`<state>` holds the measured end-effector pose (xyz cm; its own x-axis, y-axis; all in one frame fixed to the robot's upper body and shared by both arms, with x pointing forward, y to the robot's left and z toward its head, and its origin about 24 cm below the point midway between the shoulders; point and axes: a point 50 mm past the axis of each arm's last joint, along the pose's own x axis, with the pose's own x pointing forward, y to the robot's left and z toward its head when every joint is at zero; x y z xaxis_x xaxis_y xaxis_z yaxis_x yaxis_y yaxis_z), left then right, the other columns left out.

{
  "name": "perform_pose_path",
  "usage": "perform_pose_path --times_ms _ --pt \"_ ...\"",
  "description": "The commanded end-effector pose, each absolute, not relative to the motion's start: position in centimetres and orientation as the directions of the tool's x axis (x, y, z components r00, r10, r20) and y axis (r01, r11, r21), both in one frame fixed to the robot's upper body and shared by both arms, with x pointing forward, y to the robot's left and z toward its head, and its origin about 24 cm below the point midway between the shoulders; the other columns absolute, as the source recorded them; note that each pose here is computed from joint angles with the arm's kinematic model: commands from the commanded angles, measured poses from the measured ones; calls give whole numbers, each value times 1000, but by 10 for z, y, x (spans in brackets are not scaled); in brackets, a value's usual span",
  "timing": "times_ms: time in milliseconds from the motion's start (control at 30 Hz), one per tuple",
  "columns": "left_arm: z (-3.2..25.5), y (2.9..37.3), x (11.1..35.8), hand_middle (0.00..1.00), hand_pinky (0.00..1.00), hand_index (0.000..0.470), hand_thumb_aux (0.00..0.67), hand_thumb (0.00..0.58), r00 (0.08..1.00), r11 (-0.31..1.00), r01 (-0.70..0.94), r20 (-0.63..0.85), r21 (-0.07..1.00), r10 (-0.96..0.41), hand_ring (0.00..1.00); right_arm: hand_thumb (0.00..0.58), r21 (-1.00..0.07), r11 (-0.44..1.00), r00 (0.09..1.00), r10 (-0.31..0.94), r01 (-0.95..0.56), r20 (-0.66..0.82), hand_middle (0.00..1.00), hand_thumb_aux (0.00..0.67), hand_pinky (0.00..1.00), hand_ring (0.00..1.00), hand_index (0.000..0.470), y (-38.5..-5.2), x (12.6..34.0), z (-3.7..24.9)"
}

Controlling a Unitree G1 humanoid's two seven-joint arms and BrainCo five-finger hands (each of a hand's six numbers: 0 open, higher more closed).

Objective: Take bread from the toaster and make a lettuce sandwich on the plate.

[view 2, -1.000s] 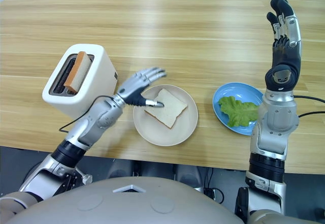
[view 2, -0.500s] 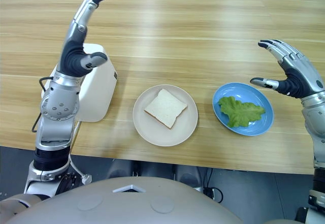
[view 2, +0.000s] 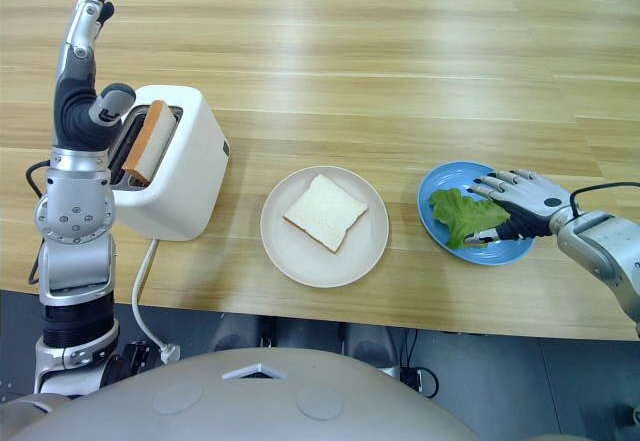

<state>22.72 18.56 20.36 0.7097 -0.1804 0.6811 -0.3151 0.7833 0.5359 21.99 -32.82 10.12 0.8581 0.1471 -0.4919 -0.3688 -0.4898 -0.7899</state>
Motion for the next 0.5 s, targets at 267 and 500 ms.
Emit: perform_pose_path --times_ms 267,500 --pt "200 185 222 0 0 0 0 0 717 778 -312 672 546 -184 0 0 -727 -633 870 166 -266 -463 0 0 0 0 0 -335 231 96" --pt "198 183 220 0 0 0 0 0 723 773 -291 658 564 -208 0 0 -685 -677 839 185 -268 -511 0 0 0 0 0 -333 226 80"
